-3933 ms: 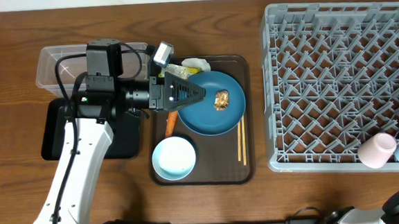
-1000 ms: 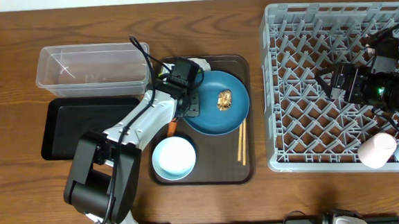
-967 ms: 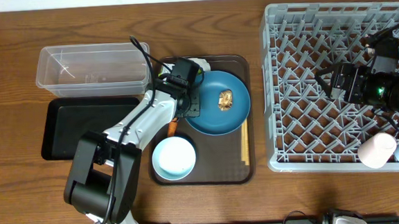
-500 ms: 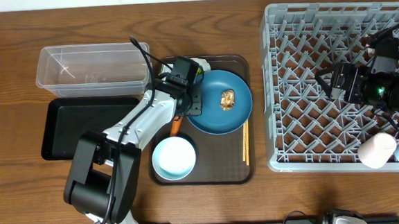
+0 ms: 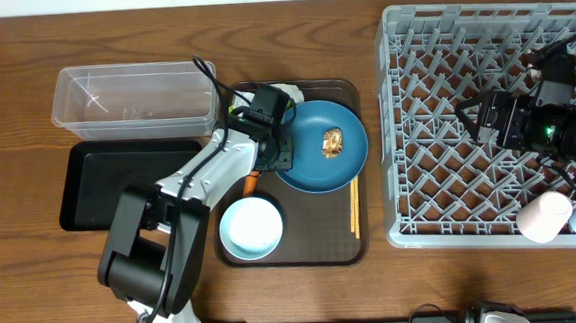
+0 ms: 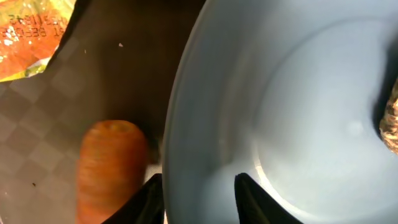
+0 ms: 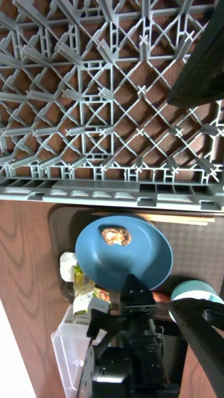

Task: Sort waste into correct bins and load items into the dishwasher rack
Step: 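Lift the blue plate with left gripper toward the black tray, then tip the blue plate over the clear bin to dump the food scrap, then raise the blue plate and grasp its rim with the right gripper, then carry the blue plate with right gripper into the dish rack, then release the plate in the rack and withdraw the right gripper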

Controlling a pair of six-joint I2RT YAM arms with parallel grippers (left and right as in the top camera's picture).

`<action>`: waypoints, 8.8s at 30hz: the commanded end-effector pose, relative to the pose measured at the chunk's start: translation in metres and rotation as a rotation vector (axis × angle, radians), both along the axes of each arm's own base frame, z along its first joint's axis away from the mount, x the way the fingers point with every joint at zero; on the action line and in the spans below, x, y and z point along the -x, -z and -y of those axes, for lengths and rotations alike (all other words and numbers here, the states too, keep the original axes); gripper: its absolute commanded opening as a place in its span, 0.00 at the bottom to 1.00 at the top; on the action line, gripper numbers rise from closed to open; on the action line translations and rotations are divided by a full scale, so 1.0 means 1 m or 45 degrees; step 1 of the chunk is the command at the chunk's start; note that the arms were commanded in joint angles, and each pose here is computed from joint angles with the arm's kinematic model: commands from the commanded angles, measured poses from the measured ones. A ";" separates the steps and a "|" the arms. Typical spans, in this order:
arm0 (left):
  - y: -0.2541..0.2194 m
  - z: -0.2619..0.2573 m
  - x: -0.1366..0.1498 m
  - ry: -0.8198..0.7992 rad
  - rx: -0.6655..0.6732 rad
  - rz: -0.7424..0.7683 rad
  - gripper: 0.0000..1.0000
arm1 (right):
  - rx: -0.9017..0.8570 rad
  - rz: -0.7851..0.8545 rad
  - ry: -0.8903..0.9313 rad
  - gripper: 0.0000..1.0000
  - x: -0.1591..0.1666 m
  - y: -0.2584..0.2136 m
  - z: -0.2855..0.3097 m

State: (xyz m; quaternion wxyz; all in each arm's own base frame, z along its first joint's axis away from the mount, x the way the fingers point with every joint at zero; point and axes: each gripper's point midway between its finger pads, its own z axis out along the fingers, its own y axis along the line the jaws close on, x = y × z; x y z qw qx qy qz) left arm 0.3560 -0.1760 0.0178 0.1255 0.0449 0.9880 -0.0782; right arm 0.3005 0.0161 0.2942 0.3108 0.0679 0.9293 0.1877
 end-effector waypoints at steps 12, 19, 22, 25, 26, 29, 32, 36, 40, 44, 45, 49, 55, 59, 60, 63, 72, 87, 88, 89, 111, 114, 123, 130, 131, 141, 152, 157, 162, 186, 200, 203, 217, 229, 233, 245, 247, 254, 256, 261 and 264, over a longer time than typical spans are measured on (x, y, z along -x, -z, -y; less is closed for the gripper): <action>-0.005 0.005 -0.022 -0.046 0.057 0.092 0.33 | -0.003 -0.020 0.004 0.90 0.000 0.002 -0.001; -0.002 0.002 -0.022 -0.055 0.051 0.079 0.22 | -0.004 -0.024 0.004 0.89 0.001 0.003 -0.001; 0.002 0.002 -0.022 -0.056 0.048 0.073 0.22 | -0.004 -0.025 0.004 0.89 0.001 0.003 -0.001; 0.008 0.002 -0.022 -0.056 0.043 0.060 0.22 | -0.004 -0.025 0.004 0.89 0.001 0.003 -0.001; 0.012 0.002 -0.021 -0.056 0.038 0.050 0.22 | -0.004 -0.025 0.004 0.89 0.001 0.003 -0.001; 0.019 0.001 -0.018 -0.055 0.026 0.024 0.22 | -0.004 -0.025 0.004 0.89 0.001 0.003 -0.001; 0.019 0.001 -0.018 -0.055 0.026 0.024 0.20 | -0.004 -0.024 0.004 0.89 0.001 0.003 -0.001; 0.014 0.001 -0.018 -0.055 0.030 0.028 0.06 | -0.004 -0.024 0.004 0.89 0.001 0.003 -0.001; -0.002 -0.001 -0.017 -0.058 0.034 0.032 0.06 | -0.004 -0.025 0.004 0.89 0.001 0.003 -0.001; -0.030 -0.013 -0.019 -0.093 0.038 0.043 0.06 | -0.004 -0.025 0.004 0.89 0.001 0.003 -0.001; -0.038 -0.017 -0.019 -0.107 0.040 0.049 0.06 | -0.005 -0.026 0.004 0.89 0.001 0.003 -0.001; -0.075 -0.042 -0.019 -0.174 0.050 0.081 0.06 | -0.005 -0.029 0.004 0.89 0.001 0.003 -0.001; -0.132 -0.082 -0.007 -0.255 0.057 0.165 0.06 | -0.005 -0.028 0.004 0.89 0.001 0.003 -0.001; -0.164 -0.122 0.014 -0.348 -0.039 0.228 0.06 | -0.005 -0.028 0.004 0.89 0.001 0.003 -0.001; -0.171 -0.136 0.021 -0.386 -0.092 0.242 0.06 | -0.005 -0.028 0.004 0.89 0.001 0.003 -0.001; -0.191 -0.178 0.048 -0.503 -0.276 0.271 0.06 | -0.005 -0.028 0.004 0.89 0.001 0.003 -0.001; -0.237 -0.283 0.134 -0.858 -0.966 0.246 0.06 | -0.004 -0.019 0.004 0.89 0.000 0.002 -0.001; -0.229 -0.306 0.089 -0.776 -1.596 0.233 0.06 | -0.001 -0.004 0.004 0.90 -0.002 0.001 -0.001; -0.231 -0.302 0.083 -0.718 -1.654 0.241 0.06 | -0.001 -0.001 0.004 0.90 -0.003 0.000 -0.001; -0.231 -0.295 0.077 -0.662 -1.687 0.249 0.06 | 0.000 0.000 0.004 0.90 -0.003 0.000 -0.001; -0.237 -0.269 0.070 -0.667 -1.514 0.354 0.06 | 0.001 -0.014 -0.003 0.92 0.000 0.002 -0.001; -0.262 -0.261 0.073 -0.739 -1.291 0.442 0.06 | 0.009 0.011 -0.093 0.92 0.001 0.000 -0.010; -0.297 -0.133 0.061 -0.324 -0.081 0.628 0.06 | -0.169 0.130 -0.475 0.87 0.010 -0.021 -0.081; -0.307 -0.070 0.067 -0.090 0.327 0.576 0.06 | -0.260 0.297 -0.808 0.86 0.023 -0.048 -0.149; -0.309 -0.066 0.067 -0.073 0.354 0.574 0.06 | -0.251 0.313 -0.837 0.86 0.024 -0.049 -0.156; -0.329 -0.033 0.071 0.078 0.561 0.607 0.06 | -0.174 0.225 -0.843 0.61 0.002 -0.019 -0.203; -0.334 -0.013 0.074 0.174 0.513 0.671 0.72 | -0.096 0.237 -0.747 0.01 -0.017 -0.011 -0.195; -0.338 -0.012 0.071 0.176 0.521 0.698 0.98 | 0.244 0.195 -0.322 0.01 -0.041 0.002 -0.119; -0.337 -0.012 0.072 0.175 0.520 0.692 0.98 | 0.655 0.148 0.326 0.01 -0.050 -0.005 0.008; -0.315 -0.019 0.090 0.160 0.473 0.545 0.98 | 1.681 -0.233 1.217 0.01 -0.039 -0.020 0.248; -0.314 -0.020 0.092 0.158 0.470 0.536 0.98 | 1.903 -0.452 0.844 0.01 -0.098 0.040 0.262; -0.314 -0.020 0.092 0.158 0.468 0.535 0.98 | 1.889 -0.496 0.749 0.01 -0.101 0.059 0.259; -0.314 -0.020 0.092 0.158 0.469 0.535 0.98 | 1.789 -0.469 0.490 0.99 -0.118 0.086 0.225; -0.314 -0.020 0.092 0.158 0.469 0.534 0.98 | 1.663 -0.382 0.286 0.99 -0.134 0.108 0.157; -0.313 -0.020 0.092 0.158 0.468 0.532 0.98 | 1.699 -0.340 0.300 0.99 -0.133 0.094 0.147; -0.313 -0.020 0.092 0.158 0.468 0.530 0.98 | 1.583 -0.090 0.401 0.99 -0.119 0.027 0.128; -0.313 -0.020 0.092 0.158 0.468 0.530 0.98 | 1.536 -0.043 0.373 0.99 -0.117 0.019 0.119; -0.313 -0.020 0.092 0.158 0.468 0.530 0.98 | 1.201 0.080 0.229 0.99 -0.100 0.014 0.070; -0.313 -0.020 0.092 0.158 0.467 0.530 0.98 | 1.052 0.094 0.198 0.99 -0.094 0.017 0.053; -0.310 -0.021 0.094 0.156 0.460 0.514 0.98 | 0.576 0.097 -0.015 0.99 -0.077 0.027 -0.009; -0.295 -0.046 0.093 0.038 0.293 0.483 0.98 | 0.297 0.095 -0.245 0.99 -0.063 0.027 -0.057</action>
